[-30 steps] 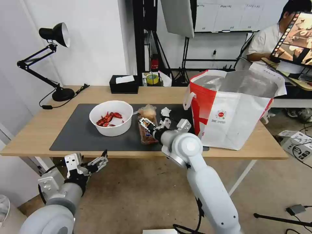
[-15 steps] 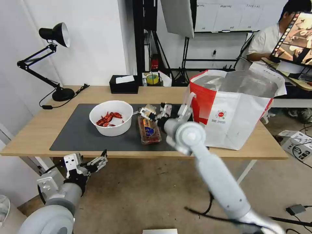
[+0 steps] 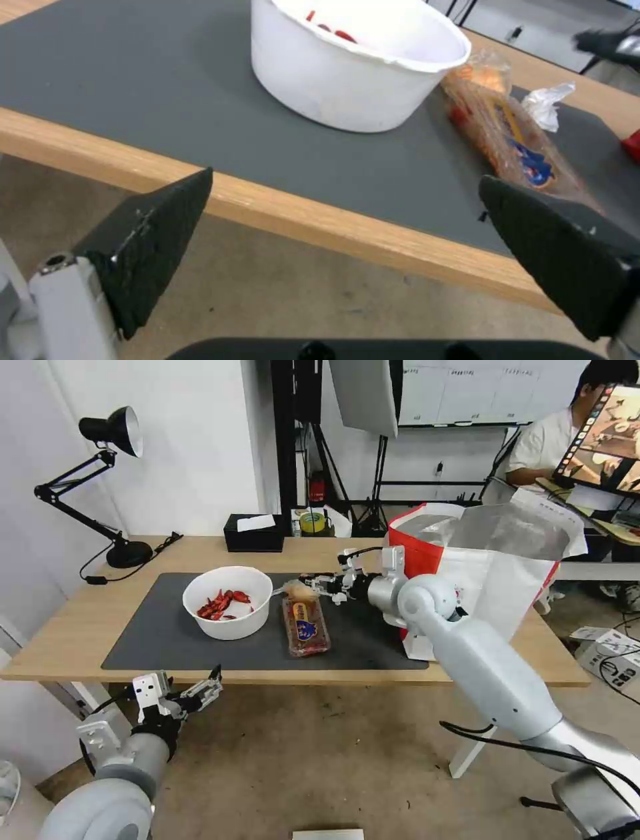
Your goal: Pick up the trash from the table and place it into the takeout bag.
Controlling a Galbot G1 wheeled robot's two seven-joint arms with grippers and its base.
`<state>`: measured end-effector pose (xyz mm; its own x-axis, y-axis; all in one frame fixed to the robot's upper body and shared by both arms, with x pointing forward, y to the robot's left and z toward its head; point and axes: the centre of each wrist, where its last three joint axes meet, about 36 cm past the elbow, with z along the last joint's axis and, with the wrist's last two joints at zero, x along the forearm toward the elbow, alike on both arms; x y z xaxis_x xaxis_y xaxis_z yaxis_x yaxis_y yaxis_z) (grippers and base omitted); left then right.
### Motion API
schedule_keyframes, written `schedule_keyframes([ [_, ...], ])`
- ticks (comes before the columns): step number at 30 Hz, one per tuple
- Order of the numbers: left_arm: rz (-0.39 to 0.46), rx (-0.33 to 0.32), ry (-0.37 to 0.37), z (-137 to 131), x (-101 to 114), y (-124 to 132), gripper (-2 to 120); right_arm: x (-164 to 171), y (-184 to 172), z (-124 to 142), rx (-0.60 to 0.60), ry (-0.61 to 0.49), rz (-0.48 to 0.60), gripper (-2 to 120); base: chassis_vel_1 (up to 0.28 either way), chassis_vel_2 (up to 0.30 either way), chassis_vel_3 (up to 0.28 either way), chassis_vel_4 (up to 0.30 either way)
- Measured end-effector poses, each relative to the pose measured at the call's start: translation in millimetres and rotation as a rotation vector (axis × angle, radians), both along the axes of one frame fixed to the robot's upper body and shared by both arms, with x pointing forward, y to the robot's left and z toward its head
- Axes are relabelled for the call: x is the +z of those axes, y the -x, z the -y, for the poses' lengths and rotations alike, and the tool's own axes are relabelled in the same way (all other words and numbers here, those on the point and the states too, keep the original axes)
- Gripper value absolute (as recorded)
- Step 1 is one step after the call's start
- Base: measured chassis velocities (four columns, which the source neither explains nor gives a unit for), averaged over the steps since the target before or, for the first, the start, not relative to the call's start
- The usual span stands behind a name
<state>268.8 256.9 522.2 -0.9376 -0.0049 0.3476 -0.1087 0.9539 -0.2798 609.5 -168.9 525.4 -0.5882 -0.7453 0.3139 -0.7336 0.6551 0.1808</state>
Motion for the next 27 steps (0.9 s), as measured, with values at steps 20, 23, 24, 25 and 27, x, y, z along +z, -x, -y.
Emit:
schedule_keyframes([
  [20,0.002,-0.015,0.021,0,2,2,100,-35,-22,-17,0.037,0.125,-0.024,0,0.0,0.0,0.0,0.0],
  [23,0.002,-0.023,0.028,1,2,1,100,-39,-21,-17,0.03,0.127,-0.037,0,0.0,0.0,0.0,0.0],
  [24,0.002,-0.027,0.031,1,2,1,100,-40,-21,-17,0.027,0.128,-0.04,0,0.0,0.0,0.0,0.0],
  [25,0.003,-0.03,0.034,1,1,0,100,-41,-21,-18,0.025,0.129,-0.043,0,0.0,0.0,0.0,0.0],
  [27,0.005,-0.033,0.036,1,1,-1,100,-42,-20,-18,0.021,0.13,-0.045,0,0.0,0.0,0.0,0.0],
])
